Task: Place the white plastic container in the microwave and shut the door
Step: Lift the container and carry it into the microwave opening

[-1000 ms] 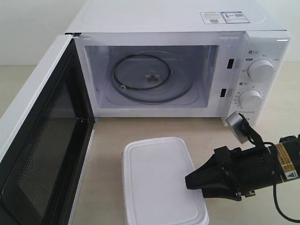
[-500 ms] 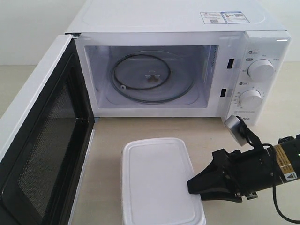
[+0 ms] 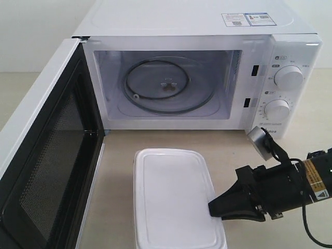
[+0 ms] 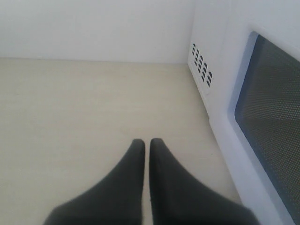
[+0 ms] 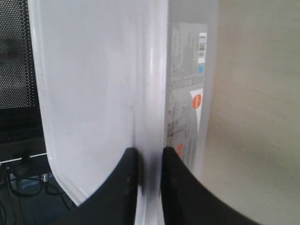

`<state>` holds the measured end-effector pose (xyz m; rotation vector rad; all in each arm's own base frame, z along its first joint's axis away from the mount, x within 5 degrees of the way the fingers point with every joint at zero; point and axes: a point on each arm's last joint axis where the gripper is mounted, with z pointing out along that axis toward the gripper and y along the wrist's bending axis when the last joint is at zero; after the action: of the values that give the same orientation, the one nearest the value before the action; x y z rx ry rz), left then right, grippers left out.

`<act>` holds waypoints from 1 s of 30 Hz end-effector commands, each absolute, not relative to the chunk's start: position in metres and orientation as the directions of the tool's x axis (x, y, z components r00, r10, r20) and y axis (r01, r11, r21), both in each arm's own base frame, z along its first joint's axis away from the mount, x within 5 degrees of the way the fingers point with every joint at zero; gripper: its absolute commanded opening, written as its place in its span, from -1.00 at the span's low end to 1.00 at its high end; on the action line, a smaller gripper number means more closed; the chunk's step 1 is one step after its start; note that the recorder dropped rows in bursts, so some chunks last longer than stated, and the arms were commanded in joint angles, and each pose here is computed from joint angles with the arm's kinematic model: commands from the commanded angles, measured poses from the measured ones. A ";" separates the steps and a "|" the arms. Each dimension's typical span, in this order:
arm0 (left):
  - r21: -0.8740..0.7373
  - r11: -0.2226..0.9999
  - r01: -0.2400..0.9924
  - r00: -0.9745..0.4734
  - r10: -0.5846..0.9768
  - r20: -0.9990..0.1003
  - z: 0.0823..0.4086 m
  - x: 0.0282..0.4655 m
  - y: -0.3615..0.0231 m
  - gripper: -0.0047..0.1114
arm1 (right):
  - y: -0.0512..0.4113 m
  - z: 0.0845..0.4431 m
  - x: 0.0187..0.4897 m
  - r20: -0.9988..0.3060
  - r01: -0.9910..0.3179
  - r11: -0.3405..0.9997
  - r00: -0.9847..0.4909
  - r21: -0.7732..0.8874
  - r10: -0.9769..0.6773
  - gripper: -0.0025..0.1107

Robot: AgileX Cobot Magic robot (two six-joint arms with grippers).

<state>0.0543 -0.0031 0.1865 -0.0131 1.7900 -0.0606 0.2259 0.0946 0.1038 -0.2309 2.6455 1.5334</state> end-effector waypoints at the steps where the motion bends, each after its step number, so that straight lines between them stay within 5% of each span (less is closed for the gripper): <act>1: -0.052 0.998 0.029 -0.216 -0.044 -0.975 0.186 0.054 -0.003 -0.84 | 0.097 0.109 0.228 -0.189 -0.207 0.441 -0.978 0.874 -0.084 -0.96; 30: -0.052 0.998 0.029 -0.216 -0.044 -0.975 0.186 0.054 -0.003 -0.84 | 0.131 0.127 0.249 -0.324 -0.241 0.337 -0.921 0.910 0.215 -0.96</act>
<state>0.0543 -0.0031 0.1865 -0.0131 1.7900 -0.0606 0.2460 0.1301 0.1208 -0.0669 2.2853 1.5853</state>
